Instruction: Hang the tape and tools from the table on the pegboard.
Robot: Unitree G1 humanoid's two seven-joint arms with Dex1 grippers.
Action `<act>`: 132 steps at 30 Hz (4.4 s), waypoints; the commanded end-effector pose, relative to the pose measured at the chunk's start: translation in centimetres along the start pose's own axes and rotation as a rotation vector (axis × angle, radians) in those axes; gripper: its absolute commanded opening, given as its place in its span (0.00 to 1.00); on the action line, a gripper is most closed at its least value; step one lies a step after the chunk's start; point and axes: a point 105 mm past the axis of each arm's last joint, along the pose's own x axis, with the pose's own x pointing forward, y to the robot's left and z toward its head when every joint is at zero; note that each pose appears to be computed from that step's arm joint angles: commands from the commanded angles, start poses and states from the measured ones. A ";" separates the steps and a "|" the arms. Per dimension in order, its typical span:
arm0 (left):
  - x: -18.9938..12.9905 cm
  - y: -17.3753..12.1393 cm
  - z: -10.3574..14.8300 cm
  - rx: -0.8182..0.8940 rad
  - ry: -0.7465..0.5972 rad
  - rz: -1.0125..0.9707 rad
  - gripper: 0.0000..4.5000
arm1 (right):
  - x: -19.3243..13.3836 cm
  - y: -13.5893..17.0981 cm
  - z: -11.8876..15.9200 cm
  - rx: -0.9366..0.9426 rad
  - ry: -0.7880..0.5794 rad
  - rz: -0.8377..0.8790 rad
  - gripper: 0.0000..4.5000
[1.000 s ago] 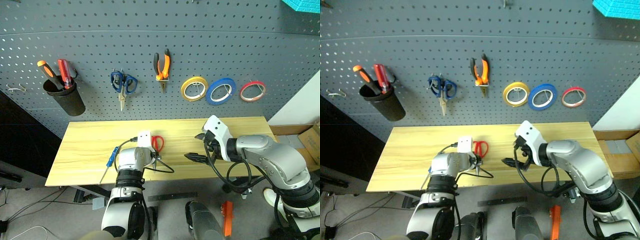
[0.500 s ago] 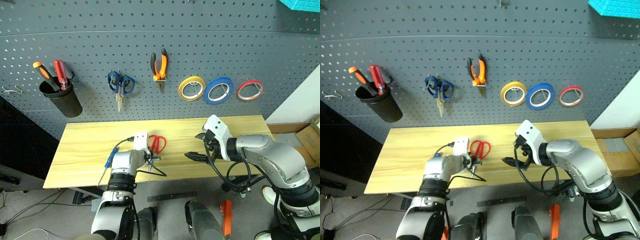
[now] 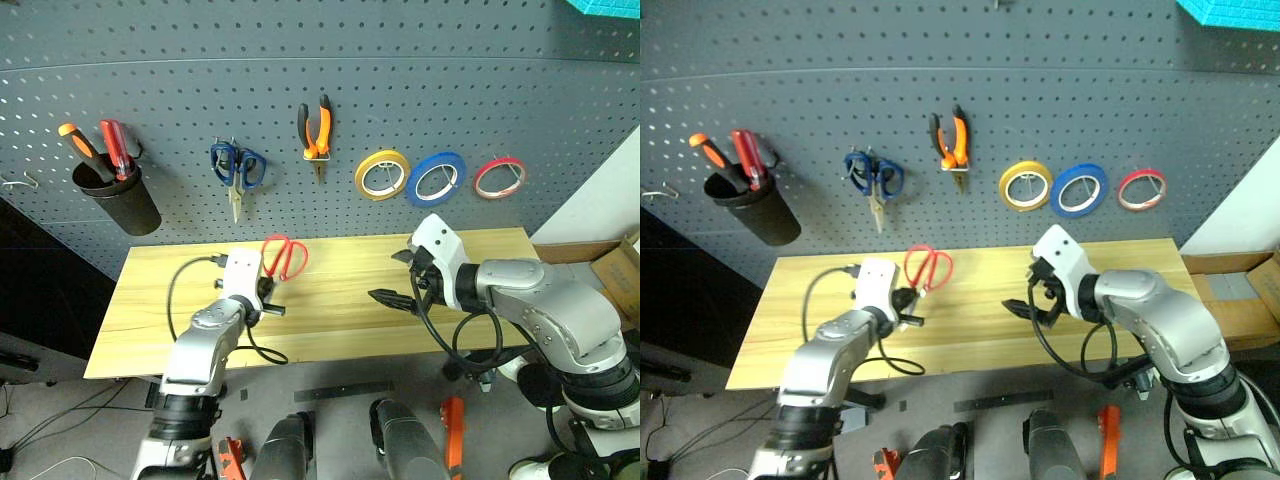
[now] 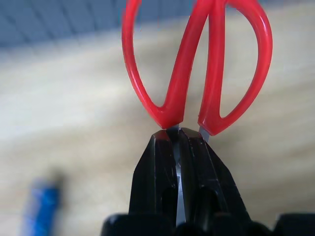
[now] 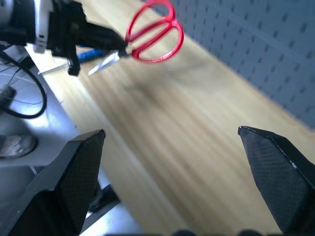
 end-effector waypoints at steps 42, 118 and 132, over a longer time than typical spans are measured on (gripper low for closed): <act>-1.3 3.9 9.6 0.087 -0.427 0.179 0.01 | 0.9 -0.6 6.2 -0.177 -0.212 0.004 1.00; -7.6 15.5 19.9 0.001 -0.644 0.458 0.09 | 3.2 5.0 14.6 -0.360 -0.552 0.165 1.00; -6.0 21.3 20.5 -0.040 -0.675 0.571 0.09 | 4.0 2.9 17.4 -0.322 -0.596 0.060 1.00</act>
